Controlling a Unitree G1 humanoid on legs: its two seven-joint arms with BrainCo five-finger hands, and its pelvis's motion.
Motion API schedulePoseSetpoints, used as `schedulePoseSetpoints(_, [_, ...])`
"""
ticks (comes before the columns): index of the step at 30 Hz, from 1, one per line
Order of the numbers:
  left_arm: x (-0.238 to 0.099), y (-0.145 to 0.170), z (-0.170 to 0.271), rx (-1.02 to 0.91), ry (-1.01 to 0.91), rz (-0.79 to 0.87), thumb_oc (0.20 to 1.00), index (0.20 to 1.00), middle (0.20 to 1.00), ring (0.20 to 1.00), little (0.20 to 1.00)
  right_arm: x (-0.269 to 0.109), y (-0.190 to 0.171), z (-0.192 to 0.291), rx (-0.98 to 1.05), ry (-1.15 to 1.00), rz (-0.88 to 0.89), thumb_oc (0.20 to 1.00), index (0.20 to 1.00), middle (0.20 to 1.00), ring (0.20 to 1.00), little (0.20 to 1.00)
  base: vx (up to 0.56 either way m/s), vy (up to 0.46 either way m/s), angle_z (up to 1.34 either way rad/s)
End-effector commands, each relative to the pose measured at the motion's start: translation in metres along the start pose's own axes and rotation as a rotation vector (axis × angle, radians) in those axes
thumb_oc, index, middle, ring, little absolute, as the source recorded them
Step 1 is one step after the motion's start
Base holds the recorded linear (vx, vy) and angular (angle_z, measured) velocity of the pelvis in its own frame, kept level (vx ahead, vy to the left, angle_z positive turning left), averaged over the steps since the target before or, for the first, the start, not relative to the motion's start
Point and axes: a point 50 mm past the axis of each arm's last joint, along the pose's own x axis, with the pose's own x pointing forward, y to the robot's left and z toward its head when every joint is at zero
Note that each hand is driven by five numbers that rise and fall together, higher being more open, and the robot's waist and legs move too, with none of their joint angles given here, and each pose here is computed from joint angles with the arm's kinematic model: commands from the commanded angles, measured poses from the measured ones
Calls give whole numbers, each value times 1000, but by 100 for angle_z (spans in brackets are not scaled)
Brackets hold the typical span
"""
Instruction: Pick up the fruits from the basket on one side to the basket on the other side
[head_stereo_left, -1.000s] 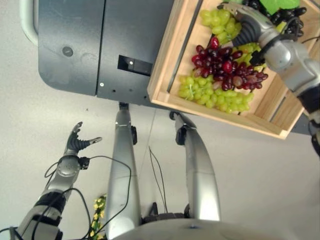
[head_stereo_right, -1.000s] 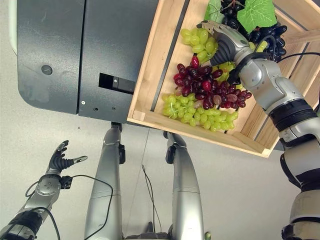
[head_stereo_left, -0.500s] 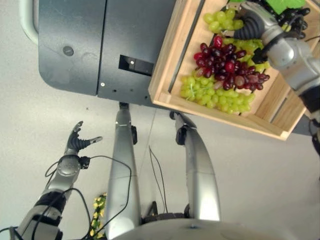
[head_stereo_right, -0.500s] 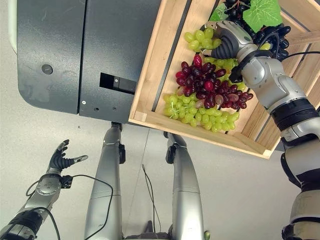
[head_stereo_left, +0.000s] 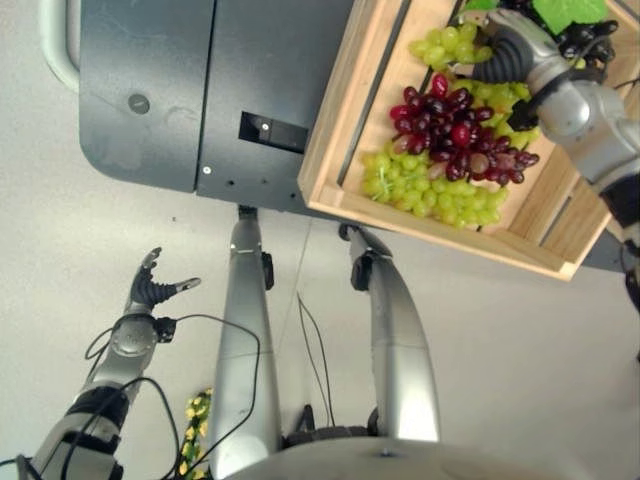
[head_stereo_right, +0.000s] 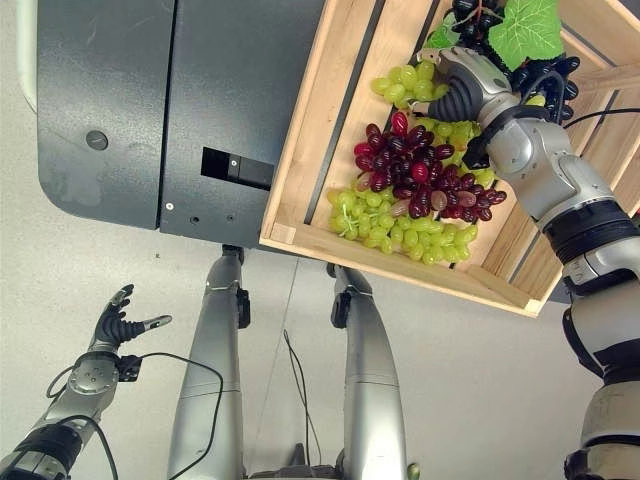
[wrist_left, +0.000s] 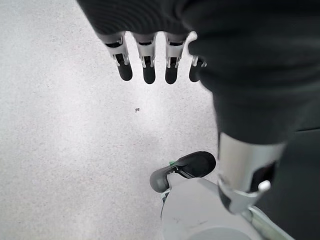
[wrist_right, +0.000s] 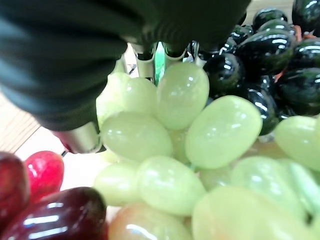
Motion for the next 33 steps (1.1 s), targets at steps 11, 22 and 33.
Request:
schedulePoseSetpoints(11, [-17,3,-27,-41,73,9,1000,1000,1000,1000,1000,-60,67,18,643,-109,424,200,200,200,200,200,11,-9,-2])
schedulePoseSetpoints(22, [-16,-3,-27,19,62,-44,1000,1000,1000,1000,1000,-95,90,73,1046,-292,878,200,200,200,200,200,-3,2,2])
schedulePoseSetpoints(33, [-16,-18,-17,14,17,-77,1000,1000,1000,1000,1000,-97,91,107,1209,-428,973,200,200,200,200,200,0,0,0])
